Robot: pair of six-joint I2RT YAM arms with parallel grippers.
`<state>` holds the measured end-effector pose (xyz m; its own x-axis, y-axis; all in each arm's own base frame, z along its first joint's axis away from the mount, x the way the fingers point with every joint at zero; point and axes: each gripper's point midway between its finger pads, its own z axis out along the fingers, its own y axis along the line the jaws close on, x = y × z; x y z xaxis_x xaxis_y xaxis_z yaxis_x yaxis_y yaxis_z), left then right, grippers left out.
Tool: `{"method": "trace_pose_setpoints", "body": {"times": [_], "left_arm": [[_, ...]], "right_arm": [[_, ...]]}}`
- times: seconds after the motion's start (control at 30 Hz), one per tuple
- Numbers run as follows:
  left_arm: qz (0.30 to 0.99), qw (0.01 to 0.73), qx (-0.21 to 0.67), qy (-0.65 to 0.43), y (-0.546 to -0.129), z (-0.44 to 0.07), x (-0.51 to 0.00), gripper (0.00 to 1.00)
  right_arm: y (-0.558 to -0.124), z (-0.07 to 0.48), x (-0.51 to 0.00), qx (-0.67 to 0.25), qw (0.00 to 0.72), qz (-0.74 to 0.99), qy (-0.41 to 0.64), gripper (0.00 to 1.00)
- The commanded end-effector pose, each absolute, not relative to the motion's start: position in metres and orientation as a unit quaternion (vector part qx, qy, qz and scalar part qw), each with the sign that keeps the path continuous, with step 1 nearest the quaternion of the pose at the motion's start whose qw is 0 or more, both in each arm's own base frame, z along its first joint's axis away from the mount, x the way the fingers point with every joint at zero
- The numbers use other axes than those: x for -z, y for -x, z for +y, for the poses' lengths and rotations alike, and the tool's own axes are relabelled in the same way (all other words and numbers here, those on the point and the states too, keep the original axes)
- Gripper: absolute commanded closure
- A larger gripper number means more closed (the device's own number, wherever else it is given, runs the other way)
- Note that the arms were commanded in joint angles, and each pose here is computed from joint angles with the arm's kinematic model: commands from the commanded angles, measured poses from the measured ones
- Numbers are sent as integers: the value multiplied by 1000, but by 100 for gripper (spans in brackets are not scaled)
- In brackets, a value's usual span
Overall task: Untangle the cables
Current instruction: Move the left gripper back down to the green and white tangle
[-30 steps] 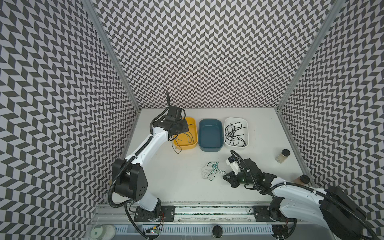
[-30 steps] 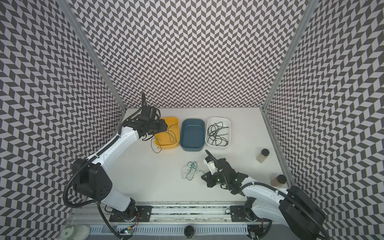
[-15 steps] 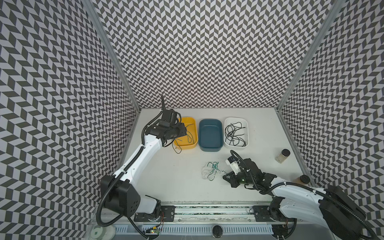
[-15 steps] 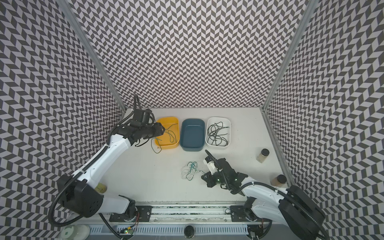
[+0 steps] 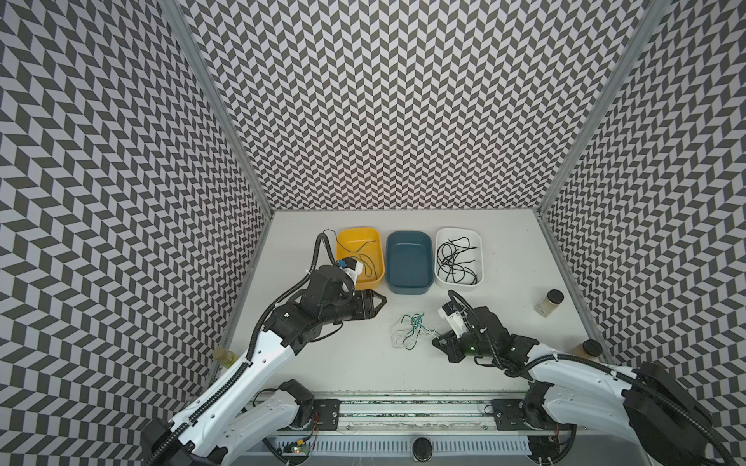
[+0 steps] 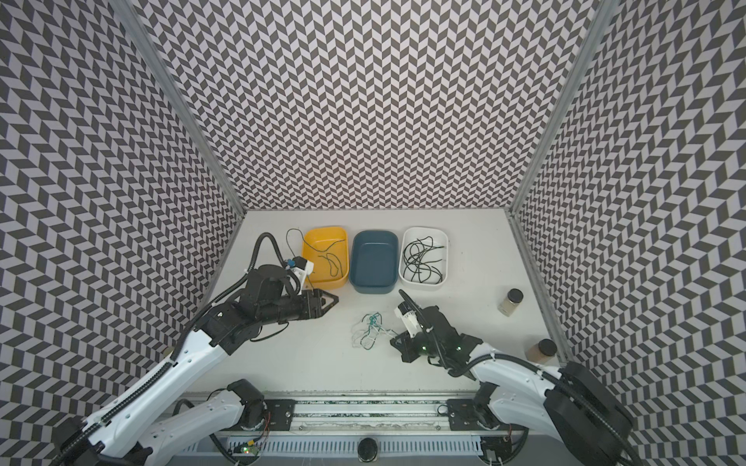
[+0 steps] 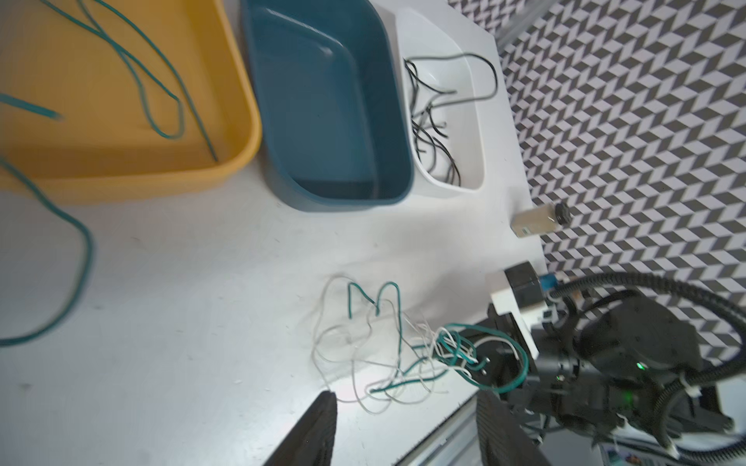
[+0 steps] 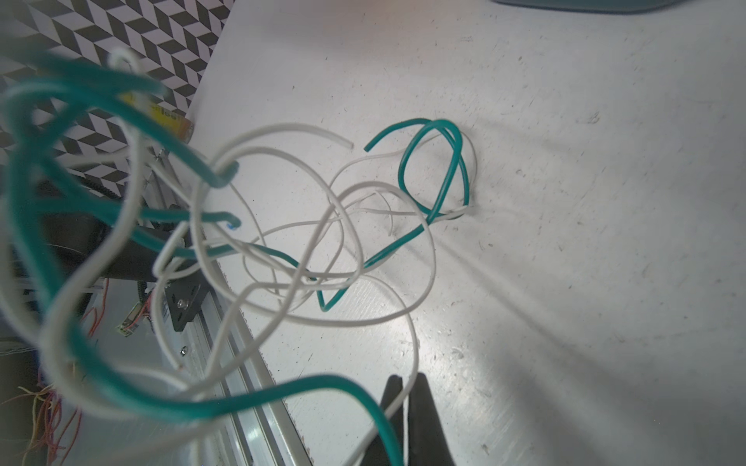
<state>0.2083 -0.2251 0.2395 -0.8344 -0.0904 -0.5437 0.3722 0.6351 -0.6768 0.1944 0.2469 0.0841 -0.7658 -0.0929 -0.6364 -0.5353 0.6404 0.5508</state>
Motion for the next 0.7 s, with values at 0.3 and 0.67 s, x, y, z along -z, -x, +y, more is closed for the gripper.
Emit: {"method": "trace_pose_setpoints", "body": {"times": [0.3, 0.67], "left_arm": [[826, 257, 453, -217, -158, -306, -259, 40], [868, 256, 371, -209, -175, -299, -227, 48]], "right_arm": [[-202, 258, -96, -390, 303, 846, 199, 100], [-199, 258, -98, -396, 303, 843, 204, 100]]}}
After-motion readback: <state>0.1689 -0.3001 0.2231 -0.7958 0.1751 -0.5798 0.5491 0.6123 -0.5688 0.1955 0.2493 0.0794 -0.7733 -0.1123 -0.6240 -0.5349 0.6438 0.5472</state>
